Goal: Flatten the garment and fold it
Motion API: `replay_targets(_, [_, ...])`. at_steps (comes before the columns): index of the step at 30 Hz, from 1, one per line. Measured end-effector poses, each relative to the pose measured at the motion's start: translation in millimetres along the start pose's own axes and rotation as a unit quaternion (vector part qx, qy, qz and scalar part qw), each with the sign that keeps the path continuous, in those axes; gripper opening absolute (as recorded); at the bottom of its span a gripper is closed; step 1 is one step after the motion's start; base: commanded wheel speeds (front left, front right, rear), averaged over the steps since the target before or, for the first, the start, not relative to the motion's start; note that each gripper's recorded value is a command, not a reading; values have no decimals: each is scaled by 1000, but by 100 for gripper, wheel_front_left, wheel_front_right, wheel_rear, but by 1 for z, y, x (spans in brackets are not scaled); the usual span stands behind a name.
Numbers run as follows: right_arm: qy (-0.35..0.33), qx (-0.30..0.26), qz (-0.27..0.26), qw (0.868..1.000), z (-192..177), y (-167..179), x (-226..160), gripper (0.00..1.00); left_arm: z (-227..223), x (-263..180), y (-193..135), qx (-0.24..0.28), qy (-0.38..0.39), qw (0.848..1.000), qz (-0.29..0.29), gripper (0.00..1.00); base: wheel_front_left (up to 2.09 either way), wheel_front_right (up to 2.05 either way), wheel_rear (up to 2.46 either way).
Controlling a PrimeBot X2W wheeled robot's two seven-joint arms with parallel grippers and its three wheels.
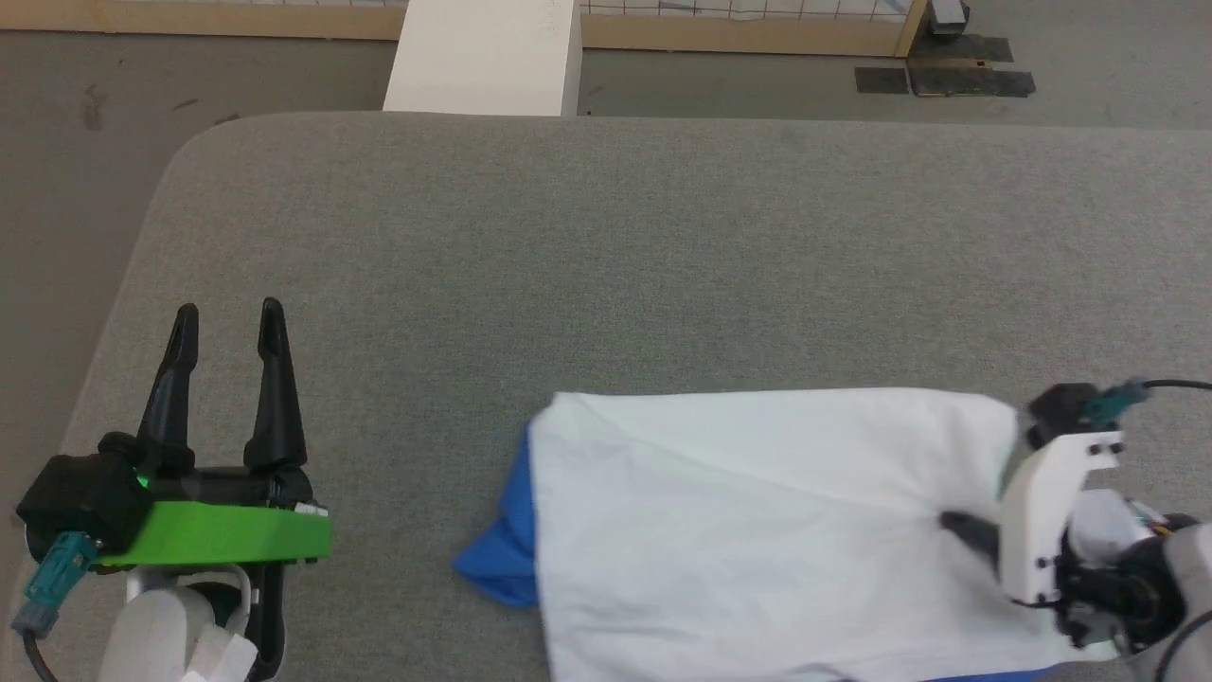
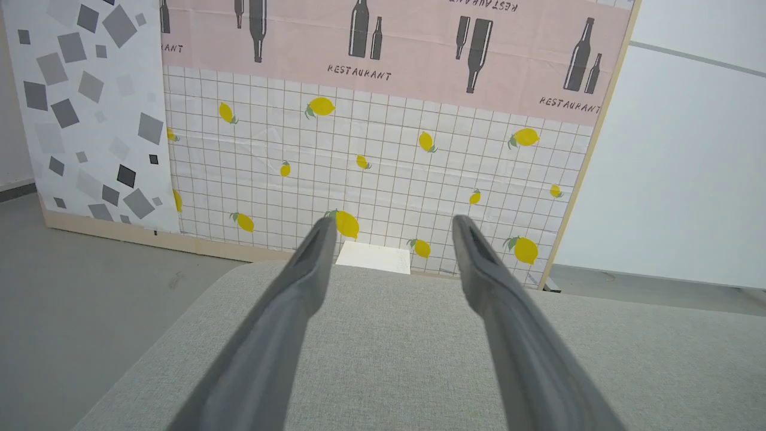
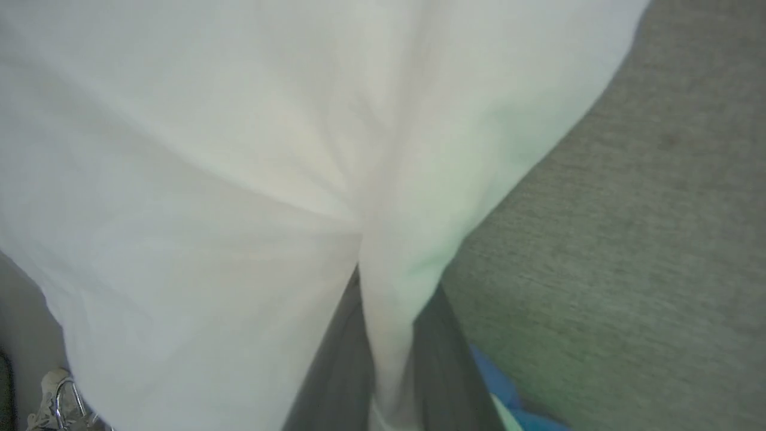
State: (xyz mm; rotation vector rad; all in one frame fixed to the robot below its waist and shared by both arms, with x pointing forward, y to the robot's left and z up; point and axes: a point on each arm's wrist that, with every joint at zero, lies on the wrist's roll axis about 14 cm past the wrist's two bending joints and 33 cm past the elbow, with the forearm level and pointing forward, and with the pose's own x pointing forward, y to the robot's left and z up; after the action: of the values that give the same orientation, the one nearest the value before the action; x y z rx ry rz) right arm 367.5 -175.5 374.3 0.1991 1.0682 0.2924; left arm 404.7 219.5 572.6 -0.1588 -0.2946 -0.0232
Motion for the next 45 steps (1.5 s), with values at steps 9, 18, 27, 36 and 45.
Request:
replay_targets(9, [-11, 51, -145, 988, 10, -99, -42, 0, -5, -1, -3, -3, 7, 1000, -3, 100, 0, 0, 0])
replay_targets(18, [9, 21, -241, 970, 13, -131, -70, 0, -10, -2, -5, -6, 16, 1000, -6, 100, 0, 0, 0])
replay_targets(27, [39, -108, -180, 977, 29, -61, -83, 0, -5, -4, -12, -9, 10, 1000, -14, 100, 0, 0, 0])
replay_targets(36, [38, -174, -62, 982, 25, 29, -62, 0, -1, -9, -12, -9, 7, 1000, -14, 100, 0, 0, 0])
replay_targets(45, [29, -201, -2, 979, 35, 82, -15, 0, -2, -16, -2, -5, 12, 1000, 1, 100, 0, 0, 0])
